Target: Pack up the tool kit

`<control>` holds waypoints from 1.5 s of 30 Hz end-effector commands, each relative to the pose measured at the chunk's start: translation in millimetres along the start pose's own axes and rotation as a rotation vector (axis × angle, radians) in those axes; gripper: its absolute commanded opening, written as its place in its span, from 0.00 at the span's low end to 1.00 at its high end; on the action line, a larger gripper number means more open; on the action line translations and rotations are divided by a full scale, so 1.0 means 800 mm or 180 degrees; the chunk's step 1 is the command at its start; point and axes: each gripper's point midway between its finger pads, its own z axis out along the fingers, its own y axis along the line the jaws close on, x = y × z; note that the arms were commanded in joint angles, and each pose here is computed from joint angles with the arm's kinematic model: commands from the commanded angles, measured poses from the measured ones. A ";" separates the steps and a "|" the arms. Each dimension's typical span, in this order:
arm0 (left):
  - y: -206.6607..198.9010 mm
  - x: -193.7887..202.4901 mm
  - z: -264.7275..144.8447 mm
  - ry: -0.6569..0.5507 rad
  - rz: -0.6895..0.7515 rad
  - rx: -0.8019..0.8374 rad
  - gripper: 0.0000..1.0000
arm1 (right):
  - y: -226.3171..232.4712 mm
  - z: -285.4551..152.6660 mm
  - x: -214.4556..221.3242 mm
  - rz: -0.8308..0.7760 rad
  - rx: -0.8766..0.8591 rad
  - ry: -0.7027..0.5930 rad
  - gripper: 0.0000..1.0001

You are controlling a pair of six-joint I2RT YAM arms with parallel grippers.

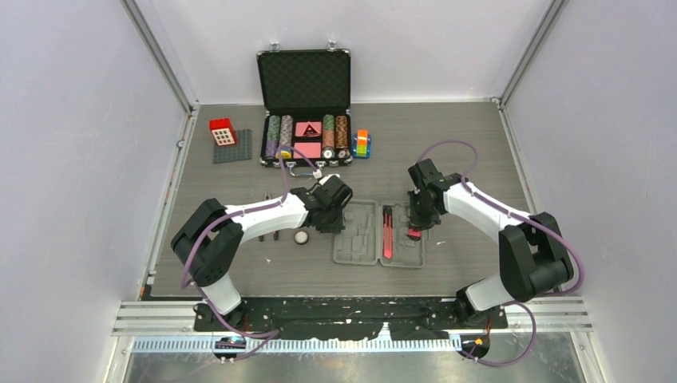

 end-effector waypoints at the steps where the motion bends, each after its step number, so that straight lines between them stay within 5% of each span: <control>1: 0.002 -0.007 -0.012 -0.0111 0.0002 -0.0006 0.00 | -0.013 -0.042 -0.036 0.0034 0.0215 -0.0427 0.09; 27: -0.001 -0.004 -0.008 -0.0066 -0.0003 0.0023 0.00 | -0.029 0.037 0.031 0.0072 0.0334 0.0224 0.05; 45: -0.035 -0.021 -0.022 -0.0177 -0.0340 0.0371 0.07 | -0.008 -0.014 -0.078 -0.0160 0.0175 -0.0475 0.09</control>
